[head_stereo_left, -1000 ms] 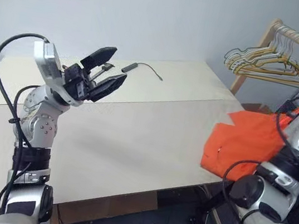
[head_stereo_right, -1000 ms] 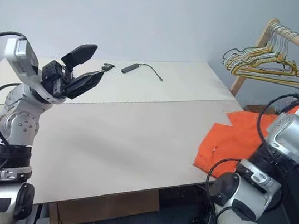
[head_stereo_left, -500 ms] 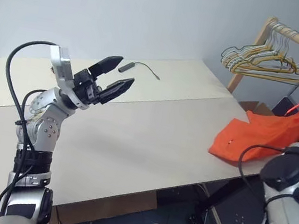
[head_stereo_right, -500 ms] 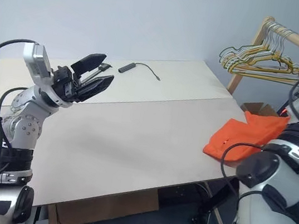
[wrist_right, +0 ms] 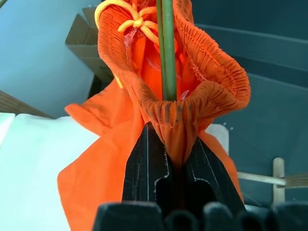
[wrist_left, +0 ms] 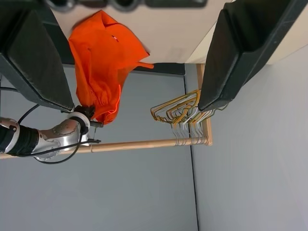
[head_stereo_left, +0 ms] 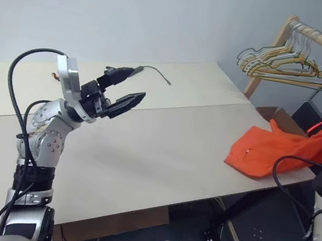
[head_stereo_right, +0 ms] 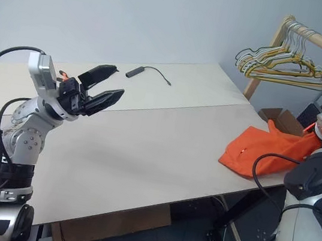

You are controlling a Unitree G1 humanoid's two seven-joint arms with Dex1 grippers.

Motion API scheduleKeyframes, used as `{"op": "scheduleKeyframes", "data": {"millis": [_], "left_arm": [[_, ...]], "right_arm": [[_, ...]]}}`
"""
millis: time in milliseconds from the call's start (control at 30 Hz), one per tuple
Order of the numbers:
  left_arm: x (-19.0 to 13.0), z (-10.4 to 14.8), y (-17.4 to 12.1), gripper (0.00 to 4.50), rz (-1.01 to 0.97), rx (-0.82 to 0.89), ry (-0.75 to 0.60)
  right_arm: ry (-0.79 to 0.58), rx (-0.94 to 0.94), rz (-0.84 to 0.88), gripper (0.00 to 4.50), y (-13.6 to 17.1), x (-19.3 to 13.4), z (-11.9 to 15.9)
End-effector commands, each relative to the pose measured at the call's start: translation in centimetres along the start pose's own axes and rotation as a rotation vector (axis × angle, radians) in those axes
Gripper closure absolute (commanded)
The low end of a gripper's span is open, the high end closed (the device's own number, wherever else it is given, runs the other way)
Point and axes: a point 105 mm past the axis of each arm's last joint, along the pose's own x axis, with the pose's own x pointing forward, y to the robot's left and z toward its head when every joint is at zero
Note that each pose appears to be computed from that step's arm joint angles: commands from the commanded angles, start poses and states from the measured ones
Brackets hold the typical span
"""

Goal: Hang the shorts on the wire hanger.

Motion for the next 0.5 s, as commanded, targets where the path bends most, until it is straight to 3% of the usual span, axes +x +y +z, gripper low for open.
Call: {"op": "scheduleKeyframes", "data": {"millis": [33, 233, 267, 367, 500], "left_arm": [[0.6, 1.1, -0.5, 0.02, -0.035, 0.039, -0.020], [0.5, 1.1, -0.8, 0.02, -0.044, 0.038, -0.026], [0.5, 1.1, -0.8, 0.00, -0.047, 0.037, -0.032], [0.4, 1.3, -1.0, 0.00, -0.060, 0.035, -0.045], [0.2, 1.7, -1.9, 0.00, -0.133, 0.012, -0.081]], "right_arm": [[-0.031, 0.018, 0.007, 4.50, 0.1, -0.4, 1.1], [-0.093, -0.067, 0.005, 4.50, 0.1, -0.2, 1.5], [-0.102, -0.075, 0.003, 3.83, 0.1, -0.3, 1.6], [-0.094, -0.076, 0.015, 3.02, 0.4, -0.4, 1.5], [-0.120, -0.097, -0.004, 1.61, 0.4, -0.5, 1.7]]}}
